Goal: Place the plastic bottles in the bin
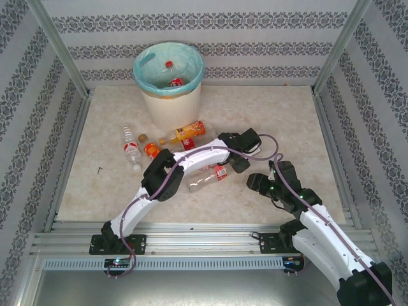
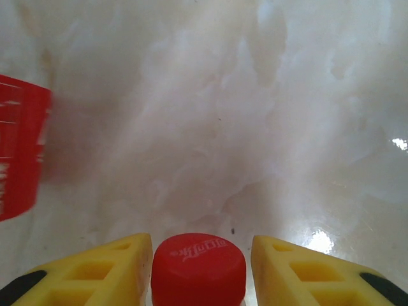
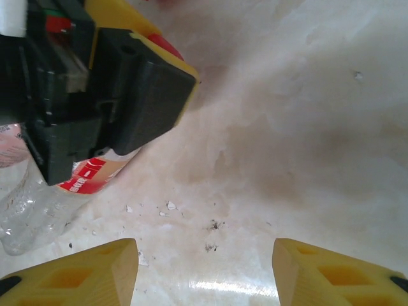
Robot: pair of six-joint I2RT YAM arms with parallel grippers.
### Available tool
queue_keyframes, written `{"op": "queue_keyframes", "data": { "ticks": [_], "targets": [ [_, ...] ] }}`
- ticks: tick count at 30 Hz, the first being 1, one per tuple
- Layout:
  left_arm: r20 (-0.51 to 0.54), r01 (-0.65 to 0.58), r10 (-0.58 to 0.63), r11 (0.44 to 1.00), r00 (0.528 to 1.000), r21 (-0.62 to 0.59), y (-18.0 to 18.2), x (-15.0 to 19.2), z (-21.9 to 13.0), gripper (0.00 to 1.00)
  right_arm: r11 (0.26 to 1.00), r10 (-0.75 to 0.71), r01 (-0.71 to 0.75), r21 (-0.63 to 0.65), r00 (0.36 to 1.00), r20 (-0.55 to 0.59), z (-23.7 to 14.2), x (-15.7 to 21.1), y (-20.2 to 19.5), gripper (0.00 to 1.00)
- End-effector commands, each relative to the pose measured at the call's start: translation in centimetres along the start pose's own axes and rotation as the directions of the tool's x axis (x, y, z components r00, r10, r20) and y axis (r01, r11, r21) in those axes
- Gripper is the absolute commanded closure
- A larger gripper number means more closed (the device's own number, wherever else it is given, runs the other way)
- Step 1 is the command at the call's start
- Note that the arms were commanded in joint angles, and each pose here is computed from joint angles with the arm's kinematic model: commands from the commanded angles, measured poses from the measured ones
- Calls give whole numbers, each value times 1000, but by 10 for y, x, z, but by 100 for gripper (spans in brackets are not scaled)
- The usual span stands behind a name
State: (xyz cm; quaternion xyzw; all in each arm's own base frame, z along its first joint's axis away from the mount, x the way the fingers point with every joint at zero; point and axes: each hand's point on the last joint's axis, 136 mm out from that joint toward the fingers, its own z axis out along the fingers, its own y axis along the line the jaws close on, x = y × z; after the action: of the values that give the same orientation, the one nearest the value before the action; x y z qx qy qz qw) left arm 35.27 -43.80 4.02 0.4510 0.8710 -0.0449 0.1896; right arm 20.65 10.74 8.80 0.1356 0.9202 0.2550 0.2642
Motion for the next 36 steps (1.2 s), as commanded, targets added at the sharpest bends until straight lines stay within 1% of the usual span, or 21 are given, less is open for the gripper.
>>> {"op": "queue_keyframes", "data": {
  "ticks": [1, 6, 10, 13, 17, 19, 21, 22, 25, 27, 30, 31, 34, 36],
  "targets": [
    [-48, -38, 38, 999, 998, -8, -4, 8, 2, 56, 1000, -10, 11, -9, 999, 46, -5, -12, 8, 41],
    [-52, -36, 35, 999, 998, -7, -4, 9, 0, 59, 1000, -2, 3, -10, 999, 50, -5, -10, 7, 41],
    [-22, -28, 28, 1000, 999, 2, -5, 1, -13, 64, 1000, -4, 4, -13, 998, 57, -7, -12, 8, 41],
    [25, -21, 20, 999, 999, 27, -9, -11, -33, 68, 1000, -10, 10, -12, 998, 59, -9, -13, 9, 41],
    [89, -15, 9, 998, 996, 69, -14, -24, -70, 71, 1000, -16, 18, -17, 998, 65, -13, -16, 13, 41],
    [118, -14, 5, 997, 993, 80, -14, -29, -88, 74, 1000, -17, 18, -18, 998, 68, -14, -17, 14, 42],
    [158, -17, 5, 997, 987, 81, -13, -35, -110, 75, 999, -17, 19, -25, 997, 79, -17, -20, 17, 42],
    [177, -20, 6, 997, 984, 77, -12, -37, -120, 78, 999, -17, 19, -29, 996, 83, -18, -21, 18, 41],
    [254, -28, 13, 998, 967, 52, -6, -46, -155, 82, 999, -7, 12, -48, 994, 108, -20, -27, 24, 42],
    [308, -36, 31, 999, 951, 10, 3, -54, -184, 92, 998, -12, 20, -59, 992, 123, -22, -34, 31, 43],
    [404, -38, 73, 995, 912, -95, 24, -70, -234, 100, 996, -46, 56, -66, 988, 144, -29, -47, 46, 43],
    [435, -34, 91, 990, 896, -137, 32, -76, -252, 100, 995, -61, 72, -69, 987, 152, -32, -52, 53, 43],
    [544, 22, 137, 961, 828, -275, 69, -96, -312, 100, 988, -114, 130, -83, 979, 171, -38, -66, 78, 43],
    [636, 91, 148, 941, 757, -327, 95, -110, -357, 100, 982, -147, 166, -95, 973, 175, -38, -71, 93, 43]
  ]
}}
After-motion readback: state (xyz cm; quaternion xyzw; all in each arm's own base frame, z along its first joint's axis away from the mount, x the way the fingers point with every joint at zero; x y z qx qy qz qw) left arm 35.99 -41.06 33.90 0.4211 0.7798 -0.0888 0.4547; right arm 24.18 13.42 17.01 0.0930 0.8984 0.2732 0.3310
